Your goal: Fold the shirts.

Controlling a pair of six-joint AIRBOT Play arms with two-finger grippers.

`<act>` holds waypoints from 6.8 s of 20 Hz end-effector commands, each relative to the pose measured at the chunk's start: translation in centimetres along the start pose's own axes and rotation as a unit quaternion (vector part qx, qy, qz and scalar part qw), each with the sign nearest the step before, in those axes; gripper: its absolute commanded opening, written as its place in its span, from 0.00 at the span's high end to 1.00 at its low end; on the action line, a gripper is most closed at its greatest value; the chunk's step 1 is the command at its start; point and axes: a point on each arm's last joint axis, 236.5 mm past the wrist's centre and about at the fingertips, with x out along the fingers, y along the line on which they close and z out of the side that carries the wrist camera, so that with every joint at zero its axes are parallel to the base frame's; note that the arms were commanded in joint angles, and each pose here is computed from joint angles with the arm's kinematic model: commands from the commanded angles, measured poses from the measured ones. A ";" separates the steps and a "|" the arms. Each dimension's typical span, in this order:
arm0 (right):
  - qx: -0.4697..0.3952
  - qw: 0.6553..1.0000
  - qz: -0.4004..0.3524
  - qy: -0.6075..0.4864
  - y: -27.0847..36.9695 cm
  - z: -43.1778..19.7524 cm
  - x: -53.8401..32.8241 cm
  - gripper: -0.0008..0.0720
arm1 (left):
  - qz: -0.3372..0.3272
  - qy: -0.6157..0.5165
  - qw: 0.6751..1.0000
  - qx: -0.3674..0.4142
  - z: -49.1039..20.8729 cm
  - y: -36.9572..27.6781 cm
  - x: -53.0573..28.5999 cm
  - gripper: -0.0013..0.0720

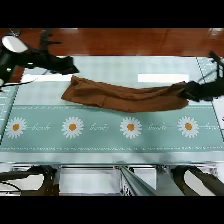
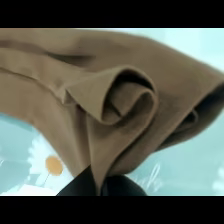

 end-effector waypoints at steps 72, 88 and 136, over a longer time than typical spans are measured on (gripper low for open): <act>0.118 0.963 0.197 0.143 12.2 -8.0 20.8 0.95 | 0.000 -0.106 0.993 -0.044 -15.5 -4.5 -7.2 0.95; -0.037 0.996 0.018 -0.078 9.4 16.2 -5.9 0.95 | 0.000 -0.109 0.993 -0.044 -15.4 -4.4 -7.3 0.94; -0.036 0.964 -0.249 0.082 -4.4 3.8 9.5 0.95 | 0.233 0.027 0.972 -0.031 -7.2 7.1 -2.5 0.95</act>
